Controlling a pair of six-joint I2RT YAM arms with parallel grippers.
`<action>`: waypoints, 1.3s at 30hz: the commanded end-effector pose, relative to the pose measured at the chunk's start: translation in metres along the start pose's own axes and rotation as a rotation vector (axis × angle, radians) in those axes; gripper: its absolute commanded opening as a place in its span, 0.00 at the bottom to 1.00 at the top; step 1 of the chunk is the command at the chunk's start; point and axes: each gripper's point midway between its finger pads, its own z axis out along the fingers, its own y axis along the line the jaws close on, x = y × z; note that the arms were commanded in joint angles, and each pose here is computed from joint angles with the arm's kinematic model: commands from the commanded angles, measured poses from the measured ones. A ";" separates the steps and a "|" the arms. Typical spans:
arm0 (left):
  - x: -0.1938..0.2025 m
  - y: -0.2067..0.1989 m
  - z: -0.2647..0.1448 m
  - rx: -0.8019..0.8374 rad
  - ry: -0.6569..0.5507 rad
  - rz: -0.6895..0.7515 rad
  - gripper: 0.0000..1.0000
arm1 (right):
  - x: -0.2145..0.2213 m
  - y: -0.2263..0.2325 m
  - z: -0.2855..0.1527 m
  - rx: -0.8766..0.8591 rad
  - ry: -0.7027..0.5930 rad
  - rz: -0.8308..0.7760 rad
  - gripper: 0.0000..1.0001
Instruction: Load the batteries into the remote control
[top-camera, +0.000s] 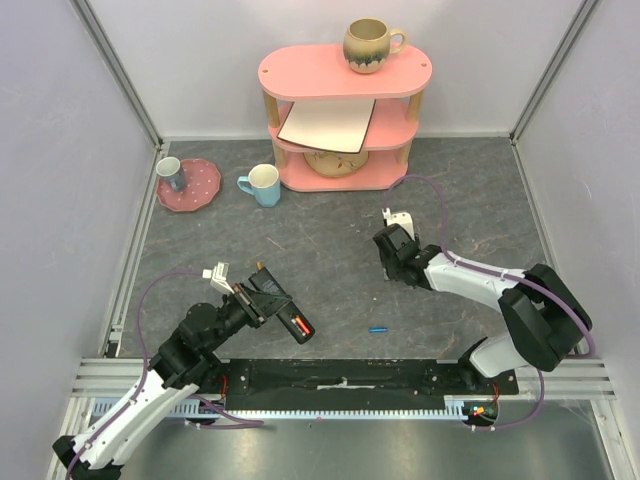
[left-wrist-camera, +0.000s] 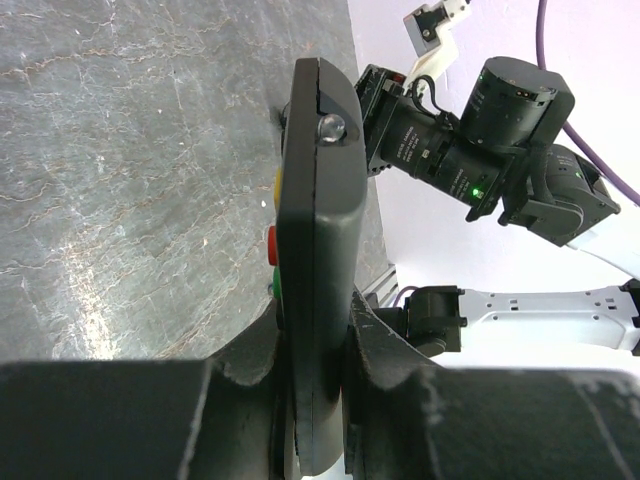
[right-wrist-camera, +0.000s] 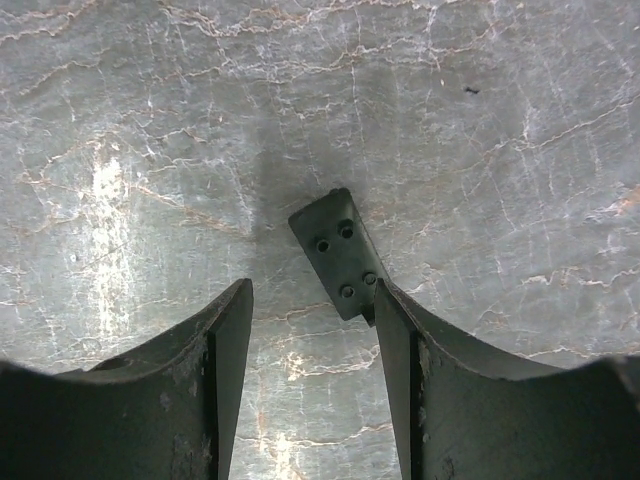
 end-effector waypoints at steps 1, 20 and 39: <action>-0.008 -0.027 -0.006 0.126 -0.033 -0.004 0.02 | -0.003 0.006 0.005 -0.050 -0.014 0.079 0.59; -0.006 -0.022 -0.003 0.114 -0.028 -0.009 0.02 | 0.019 0.016 0.020 -0.180 0.049 0.150 0.40; -0.006 -0.024 -0.002 0.118 -0.026 -0.008 0.02 | -0.019 0.032 -0.013 -0.383 -0.117 0.325 0.00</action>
